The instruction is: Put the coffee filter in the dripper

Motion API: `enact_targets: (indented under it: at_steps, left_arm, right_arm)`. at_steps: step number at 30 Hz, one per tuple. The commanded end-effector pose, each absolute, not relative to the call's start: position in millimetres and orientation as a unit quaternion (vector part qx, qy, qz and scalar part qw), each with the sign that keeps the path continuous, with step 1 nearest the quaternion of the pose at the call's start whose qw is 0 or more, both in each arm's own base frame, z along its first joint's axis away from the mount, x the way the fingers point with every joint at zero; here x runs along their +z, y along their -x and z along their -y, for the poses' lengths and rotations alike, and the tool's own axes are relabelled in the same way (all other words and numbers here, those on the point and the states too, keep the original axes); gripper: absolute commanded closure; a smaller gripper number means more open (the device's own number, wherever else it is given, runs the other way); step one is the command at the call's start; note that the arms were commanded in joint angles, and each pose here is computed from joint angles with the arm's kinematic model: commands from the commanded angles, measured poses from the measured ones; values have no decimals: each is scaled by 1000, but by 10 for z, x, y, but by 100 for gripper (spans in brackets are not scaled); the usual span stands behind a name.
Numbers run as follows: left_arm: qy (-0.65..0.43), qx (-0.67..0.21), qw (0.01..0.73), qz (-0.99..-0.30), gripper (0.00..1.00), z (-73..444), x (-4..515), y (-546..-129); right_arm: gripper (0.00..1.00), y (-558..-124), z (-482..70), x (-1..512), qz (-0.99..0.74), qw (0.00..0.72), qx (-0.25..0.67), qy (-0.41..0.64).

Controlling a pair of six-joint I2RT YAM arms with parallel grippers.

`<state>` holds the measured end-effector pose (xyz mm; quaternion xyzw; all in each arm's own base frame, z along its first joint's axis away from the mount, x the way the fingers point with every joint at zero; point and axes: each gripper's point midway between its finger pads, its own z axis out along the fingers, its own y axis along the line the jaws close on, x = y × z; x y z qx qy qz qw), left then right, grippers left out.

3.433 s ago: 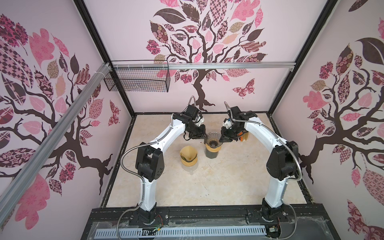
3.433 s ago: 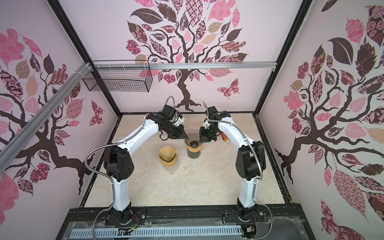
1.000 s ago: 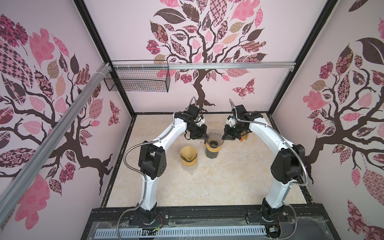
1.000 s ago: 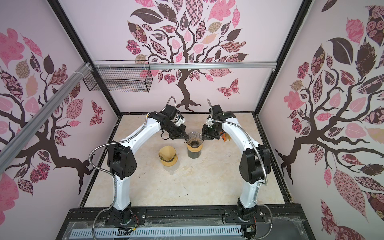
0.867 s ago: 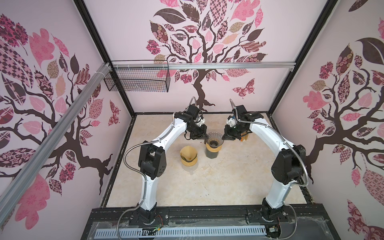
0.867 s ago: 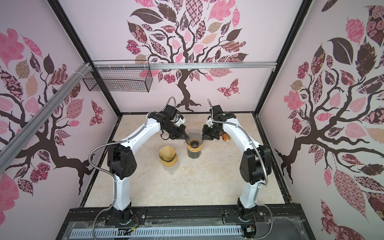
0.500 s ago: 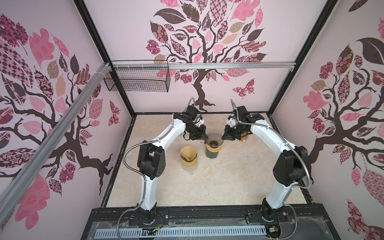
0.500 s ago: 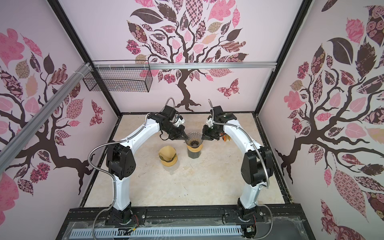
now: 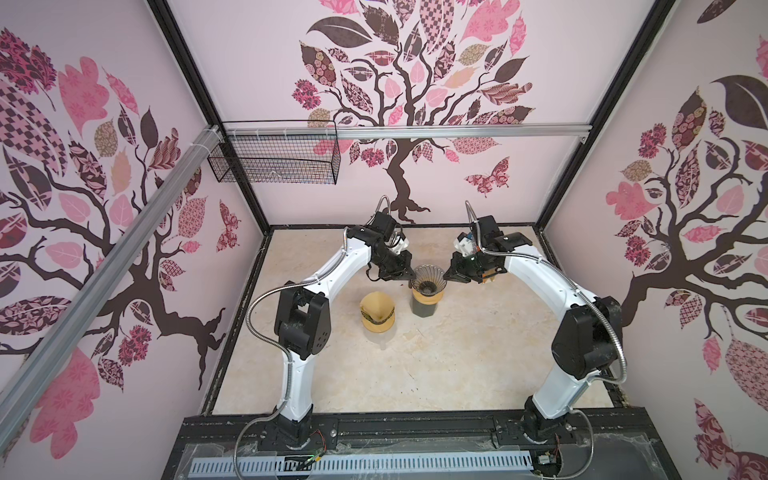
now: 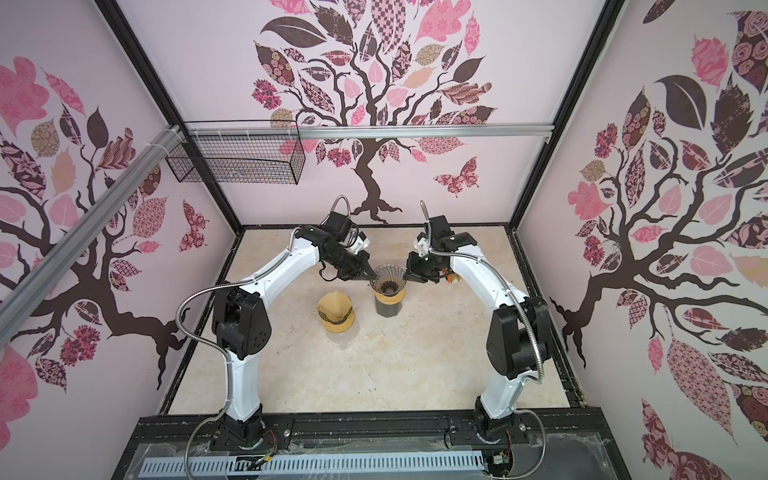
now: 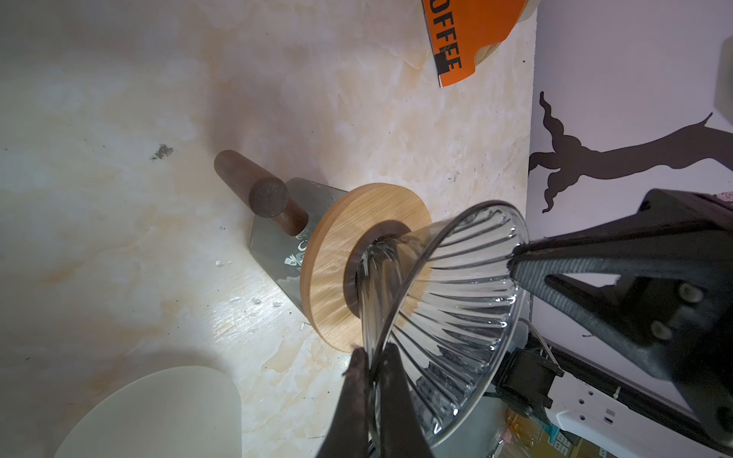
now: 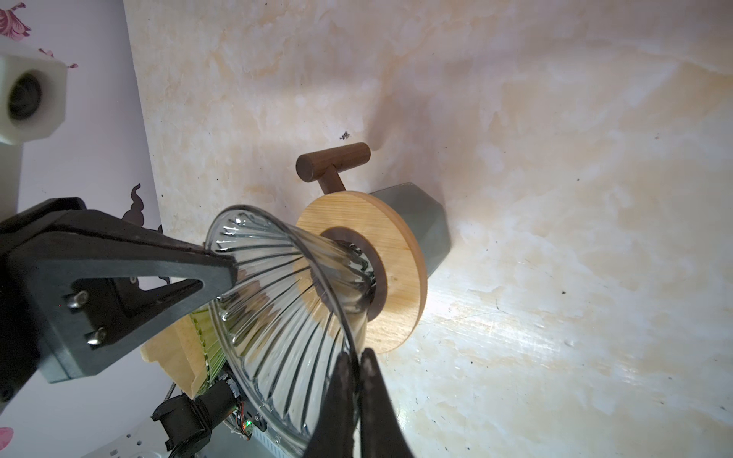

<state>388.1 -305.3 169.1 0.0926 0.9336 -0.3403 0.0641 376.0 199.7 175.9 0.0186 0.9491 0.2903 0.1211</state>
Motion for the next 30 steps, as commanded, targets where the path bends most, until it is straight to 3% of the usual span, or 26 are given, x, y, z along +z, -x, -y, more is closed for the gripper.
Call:
enact_targets:
  at_steps: [1,14,30]
  left_arm:
    - [-86,-298,18,-951,98,2976,1280,-3738]
    - [-85,-290,2,-953,98,2959,1142,-3668]
    - [-65,-345,39,-935,97,3084,1649,-3866]
  right_arm:
    - [100,-3508,-1862,1392,-968,65,240,-29]
    - [100,-3316,-1786,1036,-973,35,227,-37]
    - [100,-3554,-1916,1399,-963,72,257,-25]
